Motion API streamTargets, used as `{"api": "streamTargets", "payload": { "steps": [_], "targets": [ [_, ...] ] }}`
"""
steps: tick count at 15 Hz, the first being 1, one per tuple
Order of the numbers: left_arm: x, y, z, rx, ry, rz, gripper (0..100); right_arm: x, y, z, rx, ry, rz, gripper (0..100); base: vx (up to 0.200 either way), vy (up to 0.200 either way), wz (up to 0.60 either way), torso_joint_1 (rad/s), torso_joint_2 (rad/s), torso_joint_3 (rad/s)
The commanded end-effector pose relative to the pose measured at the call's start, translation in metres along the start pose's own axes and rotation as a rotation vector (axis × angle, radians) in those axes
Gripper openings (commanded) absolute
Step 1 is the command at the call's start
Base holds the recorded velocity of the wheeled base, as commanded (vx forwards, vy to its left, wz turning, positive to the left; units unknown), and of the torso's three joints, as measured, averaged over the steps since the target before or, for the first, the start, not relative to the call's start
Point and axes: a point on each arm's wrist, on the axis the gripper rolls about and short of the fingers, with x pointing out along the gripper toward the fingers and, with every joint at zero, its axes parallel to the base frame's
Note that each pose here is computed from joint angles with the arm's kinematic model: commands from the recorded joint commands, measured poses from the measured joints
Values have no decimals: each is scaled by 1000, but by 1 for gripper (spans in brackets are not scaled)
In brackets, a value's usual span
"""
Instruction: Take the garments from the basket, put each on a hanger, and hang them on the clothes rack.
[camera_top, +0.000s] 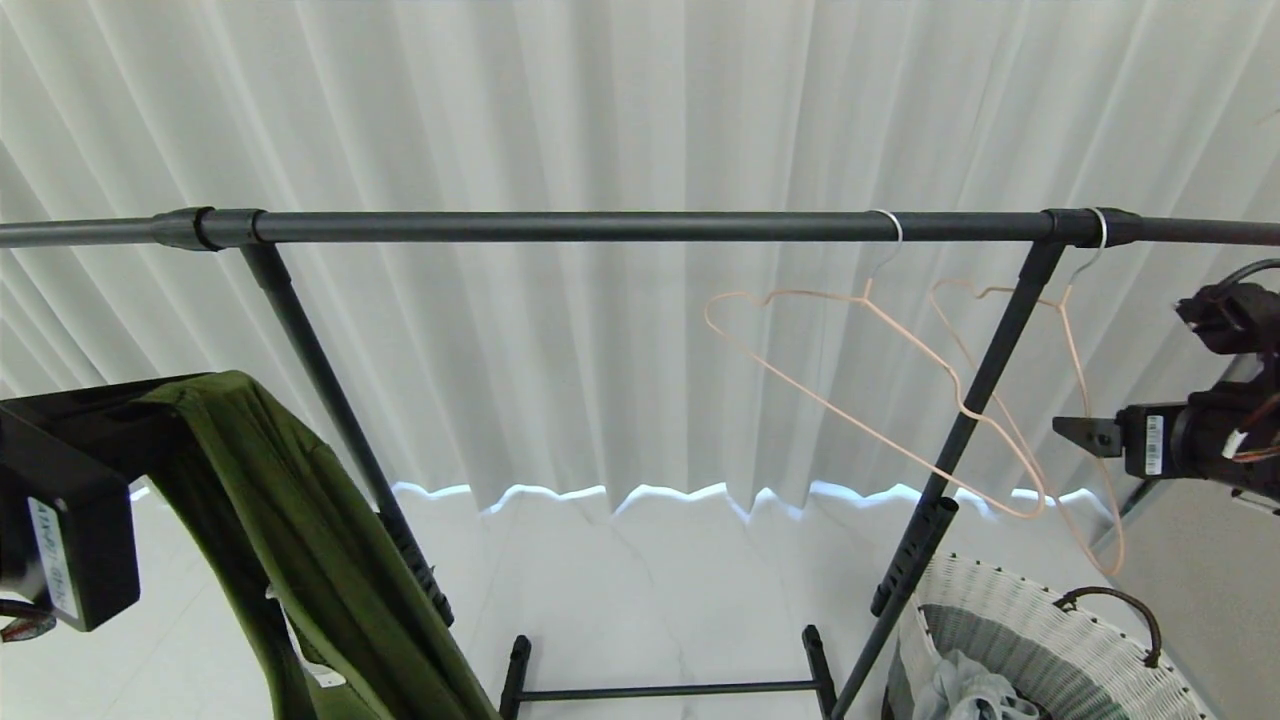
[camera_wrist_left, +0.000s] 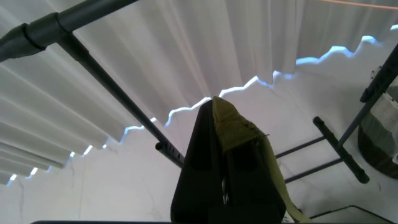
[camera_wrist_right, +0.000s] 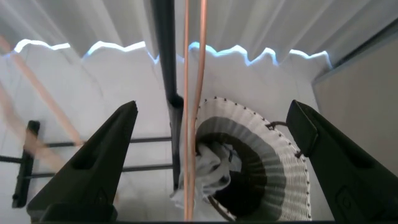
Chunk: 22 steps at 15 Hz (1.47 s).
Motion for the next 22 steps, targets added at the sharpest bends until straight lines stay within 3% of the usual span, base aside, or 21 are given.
{"api": "streamTargets", "payload": {
  "steps": [1,4,8,13,14,22],
  "targets": [
    [0,0,0,-2,0,0,0,42,2,3,-1,56,-11,100,0,0,0,0,0,0],
    [0,0,0,-1,-2,0,0,66,2,7,0,78,-22,100,0,0,0,0,0,0],
    [0,0,0,-1,-2,0,0,73,-1,-3,53,117,-37,100,0,0,0,0,0,0],
    [0,0,0,-1,-2,0,0,73,-1,-3,59,116,-35,100,0,0,0,0,0,0],
    [0,0,0,-1,-2,0,0,73,-1,-2,59,114,-35,0,0,0,0,0,0,0],
    [2,-1,-2,5,12,5,0,68,-2,1,60,98,-42,0,0,0,0,0,0,0]
  ]
}}
